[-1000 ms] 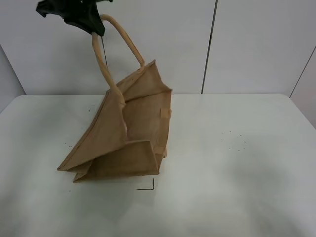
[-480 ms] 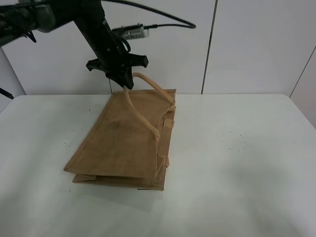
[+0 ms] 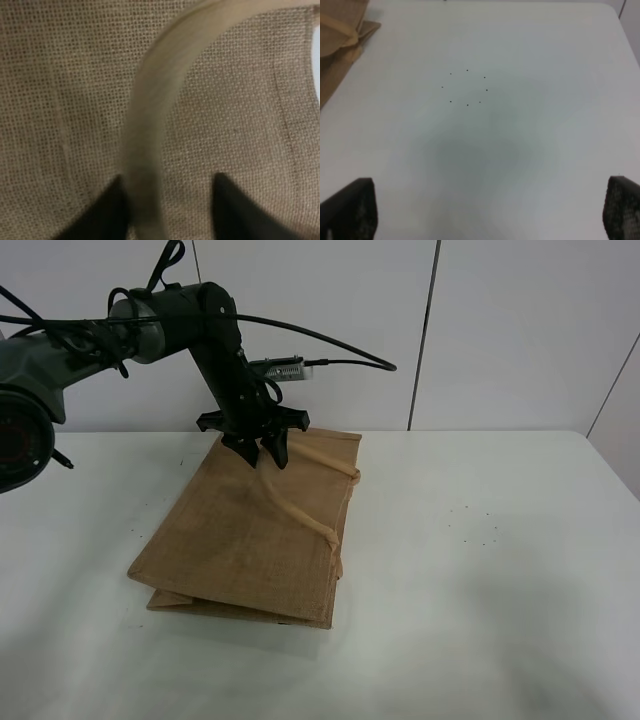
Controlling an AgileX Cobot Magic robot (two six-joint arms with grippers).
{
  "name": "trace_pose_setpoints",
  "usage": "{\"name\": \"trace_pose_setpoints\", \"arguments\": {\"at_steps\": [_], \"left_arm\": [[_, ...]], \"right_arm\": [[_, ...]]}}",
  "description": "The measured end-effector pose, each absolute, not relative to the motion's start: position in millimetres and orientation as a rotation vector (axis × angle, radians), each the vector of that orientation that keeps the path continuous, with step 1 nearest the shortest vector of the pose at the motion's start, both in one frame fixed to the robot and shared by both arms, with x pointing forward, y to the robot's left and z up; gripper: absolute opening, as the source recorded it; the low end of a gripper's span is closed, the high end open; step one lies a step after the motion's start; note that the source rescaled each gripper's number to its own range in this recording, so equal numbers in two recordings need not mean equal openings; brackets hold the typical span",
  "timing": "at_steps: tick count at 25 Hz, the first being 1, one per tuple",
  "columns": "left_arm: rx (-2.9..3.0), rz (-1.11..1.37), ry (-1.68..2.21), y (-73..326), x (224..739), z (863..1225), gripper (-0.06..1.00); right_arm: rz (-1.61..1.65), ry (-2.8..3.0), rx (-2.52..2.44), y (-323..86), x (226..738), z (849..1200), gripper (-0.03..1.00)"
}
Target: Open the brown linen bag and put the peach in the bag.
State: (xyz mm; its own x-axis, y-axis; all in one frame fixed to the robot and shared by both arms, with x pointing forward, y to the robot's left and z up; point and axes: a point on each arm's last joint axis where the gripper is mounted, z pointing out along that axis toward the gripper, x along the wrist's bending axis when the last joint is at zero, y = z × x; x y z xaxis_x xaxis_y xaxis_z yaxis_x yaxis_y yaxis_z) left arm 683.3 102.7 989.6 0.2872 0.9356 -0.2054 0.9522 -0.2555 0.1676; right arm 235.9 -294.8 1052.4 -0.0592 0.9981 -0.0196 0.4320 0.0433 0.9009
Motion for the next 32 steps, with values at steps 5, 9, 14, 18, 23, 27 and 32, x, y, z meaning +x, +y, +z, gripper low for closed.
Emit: {"name": "trace_pose_setpoints", "arguments": {"at_steps": [5, 9, 14, 18, 23, 27, 32], "left_arm": [[2.323, -0.084, 1.734, 104, 683, 989, 0.82], [2.381, 0.041, 1.778, 115, 685, 988, 0.84], [2.341, 0.076, 1.855, 138, 694, 988, 0.84], [2.266, 0.093, 1.954, 177, 706, 988, 0.84], [2.156, 0.110, 2.083, 236, 718, 988, 0.84], [2.066, 0.125, 2.182, 282, 722, 988, 0.84], [2.041, 0.128, 2.210, 295, 708, 1002, 0.84]], "right_arm": [[0.978, 1.589, 1.479, -295, 236, 1052, 1.00], [0.978, 1.589, 1.479, -295, 236, 1052, 1.00], [0.978, 1.589, 1.479, -295, 236, 1052, 1.00], [0.978, 1.589, 1.479, -295, 236, 1052, 1.00], [0.977, 1.589, 1.479, -295, 236, 1052, 1.00], [0.977, 1.589, 1.479, -295, 236, 1052, 1.00], [0.977, 1.589, 1.479, -295, 236, 1052, 1.00]]}}
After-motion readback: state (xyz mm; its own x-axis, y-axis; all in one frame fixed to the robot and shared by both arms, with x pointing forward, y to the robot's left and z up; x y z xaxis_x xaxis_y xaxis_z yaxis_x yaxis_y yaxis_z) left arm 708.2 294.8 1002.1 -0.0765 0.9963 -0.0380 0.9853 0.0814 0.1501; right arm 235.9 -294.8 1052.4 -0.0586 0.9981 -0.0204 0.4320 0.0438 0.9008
